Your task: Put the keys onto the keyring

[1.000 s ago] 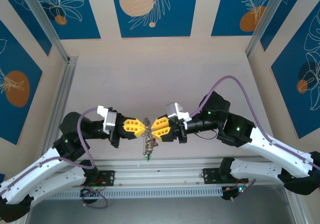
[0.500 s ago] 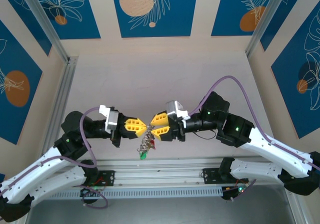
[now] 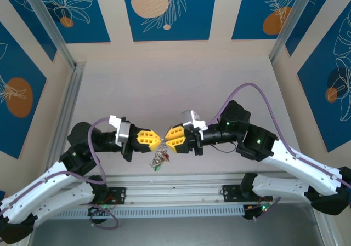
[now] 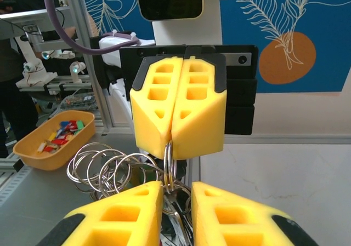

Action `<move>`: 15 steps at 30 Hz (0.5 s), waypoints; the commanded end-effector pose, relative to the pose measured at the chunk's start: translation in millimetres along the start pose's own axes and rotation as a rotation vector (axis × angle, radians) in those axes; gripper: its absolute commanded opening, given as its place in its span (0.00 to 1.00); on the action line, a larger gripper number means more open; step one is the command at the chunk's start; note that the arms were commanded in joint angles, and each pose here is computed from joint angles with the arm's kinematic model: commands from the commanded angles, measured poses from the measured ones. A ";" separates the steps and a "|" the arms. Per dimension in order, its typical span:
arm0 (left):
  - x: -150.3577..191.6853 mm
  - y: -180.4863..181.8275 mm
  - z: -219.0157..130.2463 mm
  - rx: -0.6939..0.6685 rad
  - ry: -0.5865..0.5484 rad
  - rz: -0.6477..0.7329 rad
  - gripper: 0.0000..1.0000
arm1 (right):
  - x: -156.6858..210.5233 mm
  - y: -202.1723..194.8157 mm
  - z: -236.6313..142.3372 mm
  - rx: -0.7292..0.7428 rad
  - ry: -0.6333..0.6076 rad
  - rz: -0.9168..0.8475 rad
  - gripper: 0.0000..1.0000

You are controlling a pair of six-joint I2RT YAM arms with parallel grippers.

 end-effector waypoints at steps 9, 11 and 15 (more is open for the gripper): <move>-11.6 -1.2 -0.8 0.011 -0.047 0.048 0.00 | -3.3 2.1 -1.3 -0.025 -0.008 -0.002 0.00; -9.3 -0.2 -1.2 0.001 -0.032 0.044 0.00 | -3.8 3.4 -3.4 -0.022 -0.014 -0.006 0.00; -10.9 -0.6 -2.4 -0.017 0.008 0.044 0.00 | -4.5 3.6 -8.7 0.014 -0.008 -0.009 0.00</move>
Point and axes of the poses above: each hand's point on the last joint's axis, 136 mm out from that joint toward the fingers, its own z axis out along the fingers, its own y axis along the line the jaws close on, x = y × z, the point moved 9 cm from there along -z, back along the fingers
